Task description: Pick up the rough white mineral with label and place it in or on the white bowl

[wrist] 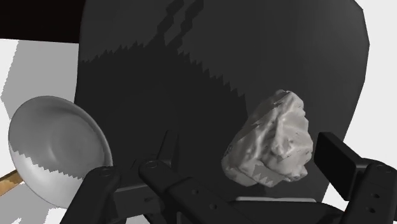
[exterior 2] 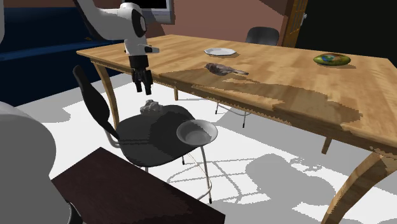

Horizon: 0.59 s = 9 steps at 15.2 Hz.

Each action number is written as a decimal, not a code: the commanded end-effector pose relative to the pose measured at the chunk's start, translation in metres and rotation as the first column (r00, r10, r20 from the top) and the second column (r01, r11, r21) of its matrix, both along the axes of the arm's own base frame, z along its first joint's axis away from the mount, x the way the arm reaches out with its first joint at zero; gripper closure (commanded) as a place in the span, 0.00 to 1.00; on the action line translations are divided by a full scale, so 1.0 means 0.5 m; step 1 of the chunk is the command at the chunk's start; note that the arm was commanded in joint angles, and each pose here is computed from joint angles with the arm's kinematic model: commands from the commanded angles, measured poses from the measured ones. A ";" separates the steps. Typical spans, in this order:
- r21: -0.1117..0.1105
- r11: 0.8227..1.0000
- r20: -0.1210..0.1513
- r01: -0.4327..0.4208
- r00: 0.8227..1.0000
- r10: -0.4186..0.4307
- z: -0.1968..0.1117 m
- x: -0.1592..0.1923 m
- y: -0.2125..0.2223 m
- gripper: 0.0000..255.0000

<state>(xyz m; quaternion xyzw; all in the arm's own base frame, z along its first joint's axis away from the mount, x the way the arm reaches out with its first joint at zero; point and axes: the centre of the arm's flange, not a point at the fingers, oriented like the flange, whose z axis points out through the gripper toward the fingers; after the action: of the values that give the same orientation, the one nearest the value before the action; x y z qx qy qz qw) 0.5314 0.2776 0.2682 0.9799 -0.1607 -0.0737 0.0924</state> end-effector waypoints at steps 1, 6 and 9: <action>-0.012 1.000 -0.007 0.011 1.000 -0.011 -0.049 0.025 0.029 0.00; -0.030 0.999 -0.019 0.027 0.999 -0.027 -0.124 0.065 0.072 0.00; -0.030 0.999 -0.019 0.027 0.999 -0.027 -0.154 0.059 0.066 0.00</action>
<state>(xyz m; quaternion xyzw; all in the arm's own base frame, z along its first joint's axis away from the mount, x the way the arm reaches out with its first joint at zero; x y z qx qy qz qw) 0.5621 0.3116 0.1961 0.9754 -0.1740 -0.0821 0.1073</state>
